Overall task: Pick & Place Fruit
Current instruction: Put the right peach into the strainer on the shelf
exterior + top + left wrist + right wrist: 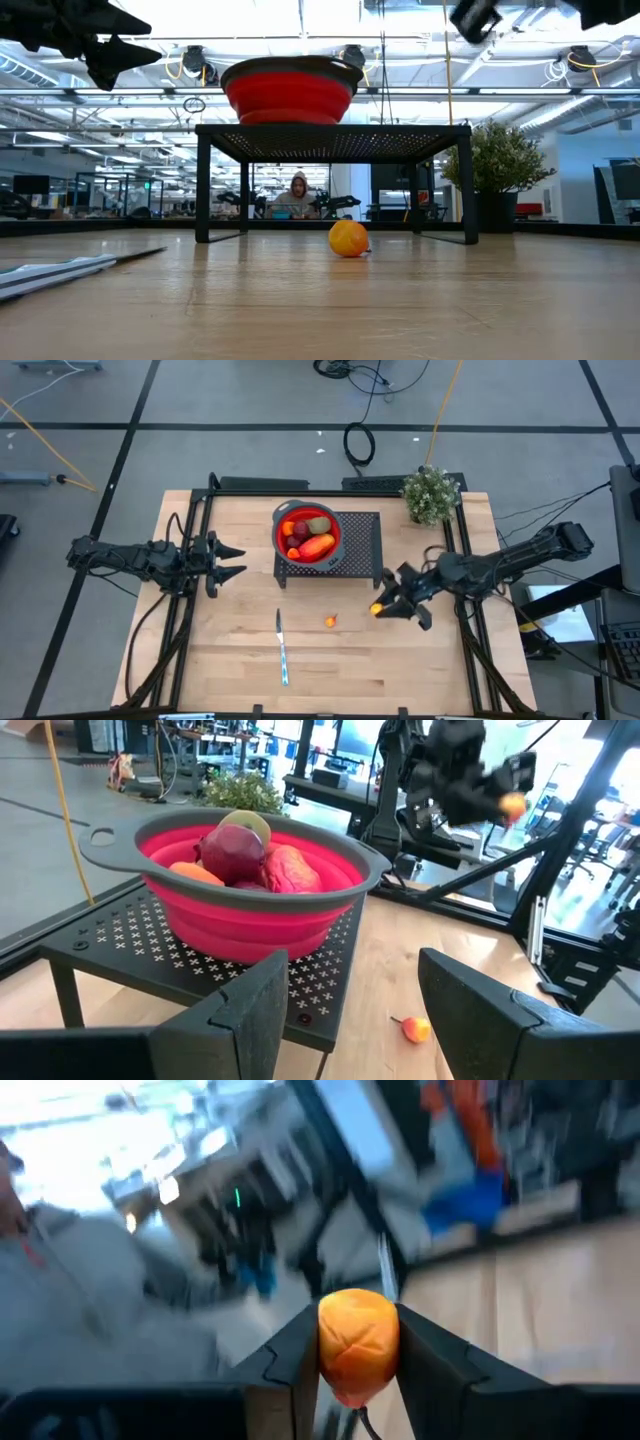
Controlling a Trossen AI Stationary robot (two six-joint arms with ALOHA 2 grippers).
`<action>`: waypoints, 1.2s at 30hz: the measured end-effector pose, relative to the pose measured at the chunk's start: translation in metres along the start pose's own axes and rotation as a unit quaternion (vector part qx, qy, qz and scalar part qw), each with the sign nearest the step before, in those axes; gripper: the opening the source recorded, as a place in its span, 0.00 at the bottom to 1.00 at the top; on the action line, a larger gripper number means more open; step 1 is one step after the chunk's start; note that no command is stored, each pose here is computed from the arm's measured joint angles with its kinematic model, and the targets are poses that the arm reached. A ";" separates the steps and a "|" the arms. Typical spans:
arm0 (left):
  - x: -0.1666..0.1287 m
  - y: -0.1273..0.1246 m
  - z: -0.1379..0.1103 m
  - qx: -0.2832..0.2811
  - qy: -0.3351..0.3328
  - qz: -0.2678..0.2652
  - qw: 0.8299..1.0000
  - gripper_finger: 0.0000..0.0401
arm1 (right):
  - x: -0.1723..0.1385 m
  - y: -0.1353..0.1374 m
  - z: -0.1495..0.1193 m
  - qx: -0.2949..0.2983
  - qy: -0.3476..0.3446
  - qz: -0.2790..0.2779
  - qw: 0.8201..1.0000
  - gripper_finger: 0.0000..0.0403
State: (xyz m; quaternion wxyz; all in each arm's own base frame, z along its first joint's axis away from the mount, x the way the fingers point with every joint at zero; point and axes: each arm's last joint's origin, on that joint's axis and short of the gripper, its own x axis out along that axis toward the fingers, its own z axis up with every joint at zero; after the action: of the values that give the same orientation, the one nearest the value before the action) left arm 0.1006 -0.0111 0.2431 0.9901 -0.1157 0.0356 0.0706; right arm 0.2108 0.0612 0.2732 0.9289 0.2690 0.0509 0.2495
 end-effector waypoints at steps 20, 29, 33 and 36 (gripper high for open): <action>0.000 0.000 0.000 -0.010 -0.001 0.001 1.000 0.56 | -0.007 -0.004 0.028 -0.321 -0.130 -0.075 0.935 0.27; 0.000 0.000 0.000 -0.010 -0.001 0.001 1.000 0.56 | -0.012 -0.011 0.037 -0.480 -0.137 -0.122 0.858 0.26; 0.000 0.000 0.000 -0.020 -0.002 0.003 1.000 0.56 | -0.014 -0.014 0.040 -0.514 -0.138 -0.134 0.836 0.26; 0.000 0.000 0.000 -0.022 -0.002 0.003 1.000 0.56 | -0.015 -0.016 0.041 -0.515 -0.137 -0.139 0.835 0.27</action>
State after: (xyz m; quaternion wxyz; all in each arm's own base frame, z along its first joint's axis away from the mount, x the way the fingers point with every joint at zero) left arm 0.1006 -0.0109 0.2433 0.9872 -0.1372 0.0325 0.0744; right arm 0.2141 0.0233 0.2991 0.9555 -0.2267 -0.1758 0.0686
